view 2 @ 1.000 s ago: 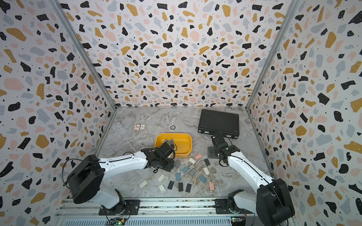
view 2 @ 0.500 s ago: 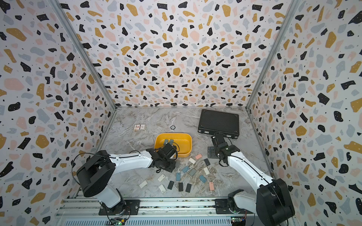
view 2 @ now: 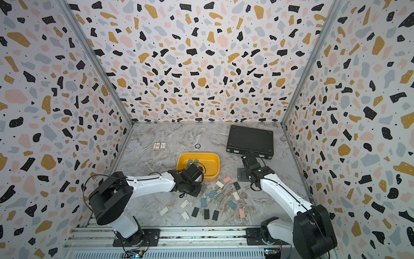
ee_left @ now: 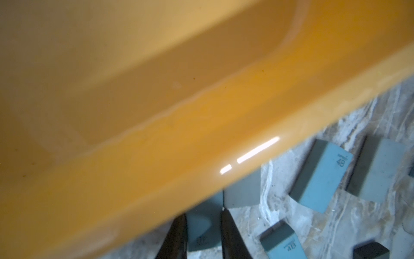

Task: Put the eraser in the storage box
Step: Pick up the eraser from the center of the board, then place the eraser in the storage box.

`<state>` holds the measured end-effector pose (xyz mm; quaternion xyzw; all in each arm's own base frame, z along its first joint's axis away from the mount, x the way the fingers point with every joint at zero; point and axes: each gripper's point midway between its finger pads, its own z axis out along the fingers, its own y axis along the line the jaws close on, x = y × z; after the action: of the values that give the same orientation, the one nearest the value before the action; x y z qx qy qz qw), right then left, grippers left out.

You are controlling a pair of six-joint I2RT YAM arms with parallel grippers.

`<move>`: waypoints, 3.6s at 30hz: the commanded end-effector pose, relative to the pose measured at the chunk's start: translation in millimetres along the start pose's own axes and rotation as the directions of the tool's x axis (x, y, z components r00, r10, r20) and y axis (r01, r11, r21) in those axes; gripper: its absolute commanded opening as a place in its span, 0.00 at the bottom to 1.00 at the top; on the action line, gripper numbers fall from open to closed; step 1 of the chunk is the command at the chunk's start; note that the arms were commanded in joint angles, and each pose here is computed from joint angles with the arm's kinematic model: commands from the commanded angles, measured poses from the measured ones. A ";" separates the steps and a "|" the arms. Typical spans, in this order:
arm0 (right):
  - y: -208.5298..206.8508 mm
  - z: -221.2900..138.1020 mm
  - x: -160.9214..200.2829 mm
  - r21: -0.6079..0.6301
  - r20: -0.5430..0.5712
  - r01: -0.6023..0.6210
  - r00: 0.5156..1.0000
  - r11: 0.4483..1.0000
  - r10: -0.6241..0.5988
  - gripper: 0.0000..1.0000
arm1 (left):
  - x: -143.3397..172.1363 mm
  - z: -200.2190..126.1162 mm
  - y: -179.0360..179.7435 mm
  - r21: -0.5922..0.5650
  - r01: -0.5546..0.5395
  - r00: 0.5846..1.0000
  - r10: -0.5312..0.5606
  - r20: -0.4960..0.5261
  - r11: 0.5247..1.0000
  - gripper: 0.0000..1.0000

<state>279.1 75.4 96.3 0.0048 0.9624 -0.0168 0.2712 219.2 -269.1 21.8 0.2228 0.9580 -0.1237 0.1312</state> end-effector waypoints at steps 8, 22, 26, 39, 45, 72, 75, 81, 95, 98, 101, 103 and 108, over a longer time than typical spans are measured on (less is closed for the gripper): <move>-2.2 -0.5 5.0 0.013 -0.014 0.013 1.000 1.000 -0.012 0.95 | -3.9 -23.4 8.9 -0.063 -0.028 0.999 0.030 0.036 0.998 0.23; -2.2 0.2 5.7 0.013 -0.016 0.011 1.000 1.000 -0.011 0.95 | 5.8 -15.4 13.9 -0.078 -0.020 1.000 0.020 0.005 0.997 0.27; -3.1 -0.7 5.3 0.016 -0.013 0.011 1.000 1.000 -0.011 0.95 | 7.0 -10.9 15.8 -0.086 -0.018 1.000 0.018 -0.002 0.996 0.28; -2.7 0.6 5.7 0.015 -0.016 0.013 1.000 1.000 -0.013 0.95 | 14.8 0.7 19.5 -0.115 -0.030 0.999 0.025 -0.046 0.993 0.43; -2.2 0.0 5.2 0.013 -0.015 0.011 1.000 1.000 -0.011 0.95 | 15.9 3.9 17.4 -0.116 -0.039 0.998 0.033 -0.056 0.992 0.37; -3.3 -3.4 0.9 0.019 0.000 0.011 1.000 1.000 -0.011 0.95 | -87.5 -115.9 -5.6 -0.114 -0.095 0.958 0.121 0.258 0.989 0.21; -3.7 -3.6 -0.3 0.025 -0.004 0.012 1.000 1.000 -0.012 0.95 | -114.5 -113.4 -7.0 -0.107 -0.087 0.953 0.114 0.282 0.991 0.21; -4.8 -6.1 -3.1 0.030 0.004 0.012 1.000 0.999 -0.012 0.95 | -154.9 -91.2 9.9 -0.081 -0.039 0.958 0.060 0.279 0.996 0.21; 0.7 4.3 -2.1 0.022 -0.022 0.005 1.000 1.000 -0.005 0.95 | -178.8 -26.0 37.0 -0.043 0.032 0.979 -0.023 0.204 0.999 0.22; 1.5 6.4 -1.8 0.021 -0.027 0.005 1.000 1.000 -0.004 0.95 | -179.9 -14.6 39.6 -0.041 0.042 0.982 -0.034 0.188 0.998 0.22; 2.1 8.7 -0.9 0.022 -0.033 0.005 0.999 1.000 -0.004 0.95 | -181.1 -2.9 42.2 -0.041 0.052 0.984 -0.044 0.175 0.998 0.22; 2.2 9.8 -0.4 0.023 -0.036 0.005 0.999 1.000 -0.004 0.95 | -181.7 3.0 44.8 -0.047 0.059 0.985 -0.050 0.166 0.997 0.22; 3.4 12.3 -0.8 0.023 -0.041 0.006 0.999 1.000 -0.005 0.95 | -182.7 11.5 50.6 -0.062 0.067 0.986 -0.056 0.157 0.996 0.22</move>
<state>278.5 72.9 75.9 0.0031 0.9703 -0.0370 0.2390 391.1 -297.1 48.2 0.1841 0.9583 -0.1052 0.1917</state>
